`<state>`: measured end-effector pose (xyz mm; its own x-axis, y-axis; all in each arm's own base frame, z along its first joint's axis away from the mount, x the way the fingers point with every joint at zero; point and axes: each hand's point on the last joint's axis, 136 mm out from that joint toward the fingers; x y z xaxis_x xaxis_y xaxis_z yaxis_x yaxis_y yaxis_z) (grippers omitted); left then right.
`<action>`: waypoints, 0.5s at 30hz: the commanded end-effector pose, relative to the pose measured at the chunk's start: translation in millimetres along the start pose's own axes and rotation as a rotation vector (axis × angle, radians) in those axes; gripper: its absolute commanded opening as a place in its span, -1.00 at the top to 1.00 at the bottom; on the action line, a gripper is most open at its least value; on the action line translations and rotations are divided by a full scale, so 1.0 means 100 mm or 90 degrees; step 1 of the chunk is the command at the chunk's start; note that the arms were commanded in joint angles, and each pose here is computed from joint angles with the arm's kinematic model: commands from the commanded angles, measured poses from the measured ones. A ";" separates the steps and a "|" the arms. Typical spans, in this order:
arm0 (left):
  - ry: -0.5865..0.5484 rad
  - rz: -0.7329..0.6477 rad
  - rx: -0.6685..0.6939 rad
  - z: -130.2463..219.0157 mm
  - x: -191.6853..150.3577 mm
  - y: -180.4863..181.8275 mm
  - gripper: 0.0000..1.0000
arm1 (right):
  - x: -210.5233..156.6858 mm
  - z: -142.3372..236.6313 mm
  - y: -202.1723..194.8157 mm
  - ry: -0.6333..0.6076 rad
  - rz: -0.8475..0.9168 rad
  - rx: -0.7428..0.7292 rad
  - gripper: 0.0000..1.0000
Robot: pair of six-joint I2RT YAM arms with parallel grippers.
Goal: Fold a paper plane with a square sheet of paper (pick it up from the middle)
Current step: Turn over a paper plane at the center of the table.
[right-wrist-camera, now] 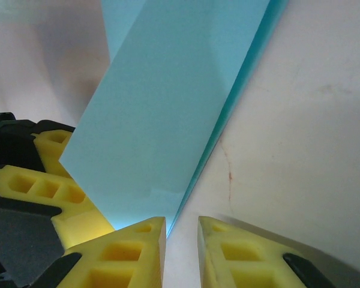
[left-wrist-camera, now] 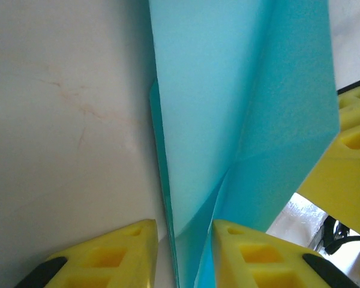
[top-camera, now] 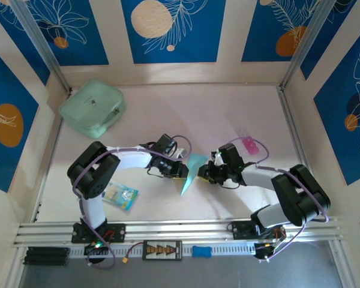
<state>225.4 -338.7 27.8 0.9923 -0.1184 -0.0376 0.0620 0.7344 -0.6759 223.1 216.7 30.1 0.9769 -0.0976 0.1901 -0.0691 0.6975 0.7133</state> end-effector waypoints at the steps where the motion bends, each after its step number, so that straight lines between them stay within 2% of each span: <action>1: 0.047 -0.012 -0.016 -0.04 -0.12 -0.06 0.37 | -0.06 -0.04 0.05 0.014 -0.001 0.026 0.56; 5: 0.067 -0.013 -0.046 -0.08 -0.16 -0.15 0.37 | -0.06 -0.06 0.05 0.010 0.000 0.022 0.65; 15: 0.063 -0.023 -0.031 -0.10 -0.17 -0.14 0.37 | -0.12 -0.11 0.02 0.016 -0.008 0.012 0.66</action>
<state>210.5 -348.9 29.6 0.9802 -0.1811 -0.0798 0.0731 0.7059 -0.7045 218.8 225.9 26.5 0.9790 -0.0876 0.1841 -0.0756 0.6827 0.7267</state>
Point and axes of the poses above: each hand's point on the last joint's axis, 136 mm out from that joint toward the fingers, its own z axis back along the fingers, its own y axis along the line the jaws close on, x = y × z, and after that the axes turned 13 degrees about z, right-handed
